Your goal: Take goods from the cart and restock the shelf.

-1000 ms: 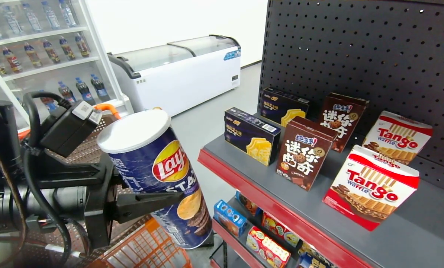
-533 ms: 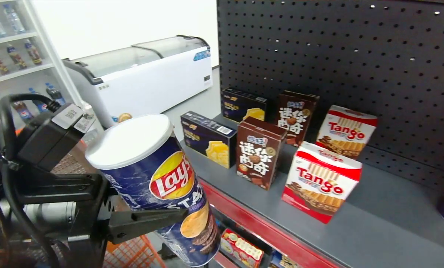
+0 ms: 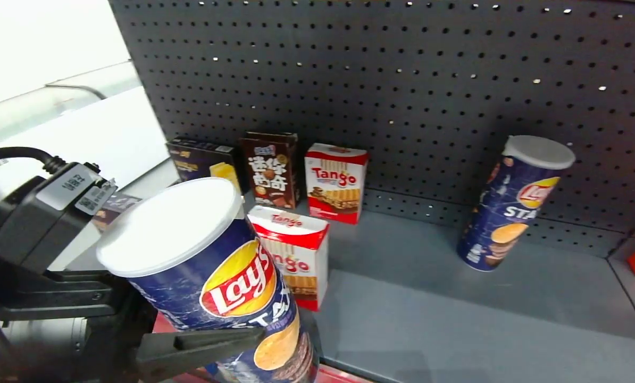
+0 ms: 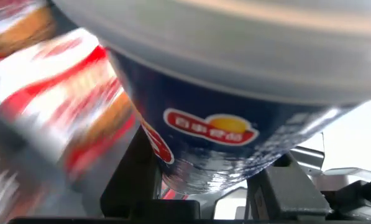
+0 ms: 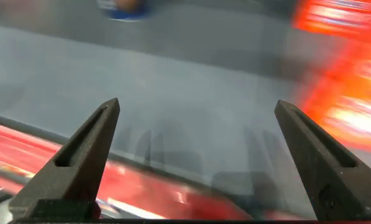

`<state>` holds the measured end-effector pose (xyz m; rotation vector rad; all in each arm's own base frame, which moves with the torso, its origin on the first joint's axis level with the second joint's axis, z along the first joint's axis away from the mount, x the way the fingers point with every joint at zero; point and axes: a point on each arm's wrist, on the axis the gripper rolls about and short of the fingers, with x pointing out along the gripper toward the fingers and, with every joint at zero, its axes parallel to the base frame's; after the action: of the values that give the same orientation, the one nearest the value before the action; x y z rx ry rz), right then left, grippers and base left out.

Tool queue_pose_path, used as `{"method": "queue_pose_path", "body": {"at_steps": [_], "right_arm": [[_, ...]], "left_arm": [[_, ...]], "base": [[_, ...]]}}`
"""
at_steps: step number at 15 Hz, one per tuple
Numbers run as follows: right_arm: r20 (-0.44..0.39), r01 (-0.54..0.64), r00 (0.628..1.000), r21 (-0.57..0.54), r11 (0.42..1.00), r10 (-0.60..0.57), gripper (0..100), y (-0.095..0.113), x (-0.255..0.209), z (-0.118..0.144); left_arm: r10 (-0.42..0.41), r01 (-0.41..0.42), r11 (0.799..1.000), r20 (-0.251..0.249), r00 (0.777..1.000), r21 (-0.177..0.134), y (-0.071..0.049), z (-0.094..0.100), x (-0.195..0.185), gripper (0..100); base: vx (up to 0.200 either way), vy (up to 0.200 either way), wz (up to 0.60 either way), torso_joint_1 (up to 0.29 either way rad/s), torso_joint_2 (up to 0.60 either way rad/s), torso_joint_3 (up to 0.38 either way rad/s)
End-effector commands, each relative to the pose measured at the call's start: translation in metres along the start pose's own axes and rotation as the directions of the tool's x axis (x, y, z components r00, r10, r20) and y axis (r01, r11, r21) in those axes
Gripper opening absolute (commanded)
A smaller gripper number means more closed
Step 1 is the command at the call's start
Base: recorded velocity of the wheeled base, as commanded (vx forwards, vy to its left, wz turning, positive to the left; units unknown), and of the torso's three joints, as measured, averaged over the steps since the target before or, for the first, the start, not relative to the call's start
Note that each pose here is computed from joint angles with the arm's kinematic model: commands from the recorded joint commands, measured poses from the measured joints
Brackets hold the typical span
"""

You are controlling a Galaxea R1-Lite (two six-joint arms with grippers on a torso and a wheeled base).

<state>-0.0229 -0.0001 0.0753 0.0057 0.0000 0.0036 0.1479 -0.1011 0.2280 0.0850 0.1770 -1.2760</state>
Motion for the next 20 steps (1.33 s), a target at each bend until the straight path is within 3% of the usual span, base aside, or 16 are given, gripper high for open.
{"method": "queue_pose_path", "body": {"at_steps": [1, 4, 20], "right_arm": [[-0.002, -0.001, 1.0, 0.0, 1.0, 0.001, 100, 0.0, 0.0, 0.0], [-0.002, 0.001, 1.0, 0.0, 1.0, -0.001, 100, 0.0, 0.0, 0.0], [-0.002, -0.003, 1.0, 0.0, 1.0, 0.003, 100, 0.0, 0.0, 0.0]], "left_arm": [[0.001, -0.001, 1.0, 0.002, 1.0, 0.002, -0.001, 0.0, -0.001, 0], [0.002, -0.002, 1.0, 0.001, 1.0, 0.002, 0.0, 0.0, 0.0, 0], [0.012, -0.013, 1.0, -0.022, 1.0, -0.025, 0.0, -0.01, -0.001, 0]], "base": [[0.0, 0.0, -0.6, 0.002, 0.01, 0.007], [0.0, 0.0, -0.6, -0.001, 0.0, 0.004], [0.0, 0.0, -0.04, 0.0, 0.0, 0.0]]}}
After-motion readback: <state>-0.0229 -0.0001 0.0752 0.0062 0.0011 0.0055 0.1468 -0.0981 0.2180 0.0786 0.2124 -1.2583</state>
